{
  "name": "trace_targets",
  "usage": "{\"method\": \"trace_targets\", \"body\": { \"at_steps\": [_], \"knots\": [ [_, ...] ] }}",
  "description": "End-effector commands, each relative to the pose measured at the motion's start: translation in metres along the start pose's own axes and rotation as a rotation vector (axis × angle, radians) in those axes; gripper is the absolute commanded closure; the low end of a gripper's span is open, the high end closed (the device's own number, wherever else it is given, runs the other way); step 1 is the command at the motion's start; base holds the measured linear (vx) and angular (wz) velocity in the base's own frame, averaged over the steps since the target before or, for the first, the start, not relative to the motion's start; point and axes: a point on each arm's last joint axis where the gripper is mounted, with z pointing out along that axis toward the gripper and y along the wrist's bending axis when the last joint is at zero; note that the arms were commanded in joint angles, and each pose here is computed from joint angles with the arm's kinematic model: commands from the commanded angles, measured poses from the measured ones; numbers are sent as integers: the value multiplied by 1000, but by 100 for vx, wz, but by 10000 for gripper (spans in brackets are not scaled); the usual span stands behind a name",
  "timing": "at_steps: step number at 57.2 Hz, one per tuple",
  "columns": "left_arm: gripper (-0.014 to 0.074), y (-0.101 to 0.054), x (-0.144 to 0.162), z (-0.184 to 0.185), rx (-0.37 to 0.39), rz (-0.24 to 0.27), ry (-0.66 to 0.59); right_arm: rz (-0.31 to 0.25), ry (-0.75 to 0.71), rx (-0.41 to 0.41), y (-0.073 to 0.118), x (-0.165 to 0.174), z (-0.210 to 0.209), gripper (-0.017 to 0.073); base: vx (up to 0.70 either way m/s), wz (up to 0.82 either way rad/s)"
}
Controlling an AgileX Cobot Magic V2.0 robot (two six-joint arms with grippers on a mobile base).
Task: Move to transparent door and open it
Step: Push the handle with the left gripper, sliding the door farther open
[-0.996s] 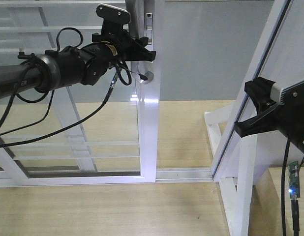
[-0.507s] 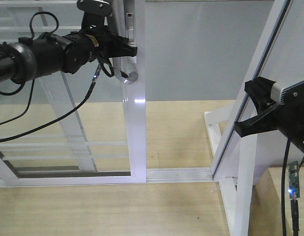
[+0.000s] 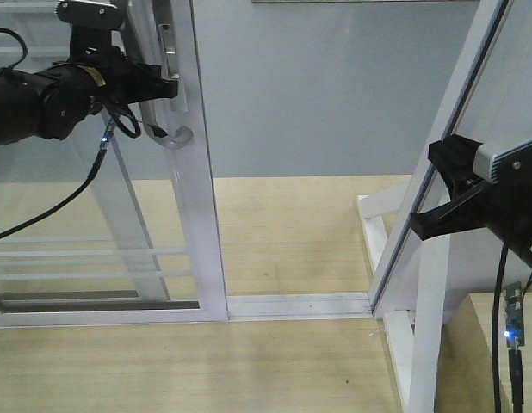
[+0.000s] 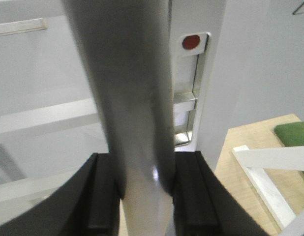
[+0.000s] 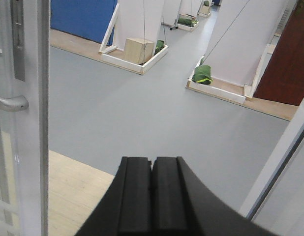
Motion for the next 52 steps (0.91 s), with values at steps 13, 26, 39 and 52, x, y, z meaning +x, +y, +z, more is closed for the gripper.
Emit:
{"method": "trace_targets", "body": {
  "at_steps": [13,26,39,52],
  "knots": [
    [599,0,-48,-38,7,31,-224,-5,-130,18,-4,-20,-2,566,0,0],
    [599,13,-47,-39,-24,15,-220,-5,-130,18,-4,-20,-2,566,0,0],
    [599,32,-46,-45,-72,-4,-194,-5,-130,18,-4,-20,-2,566,0,0],
    [599,45,-47,-58,-107,-5,-196,-7,-130,18,-4,-20,-2,566,0,0]
  ]
}}
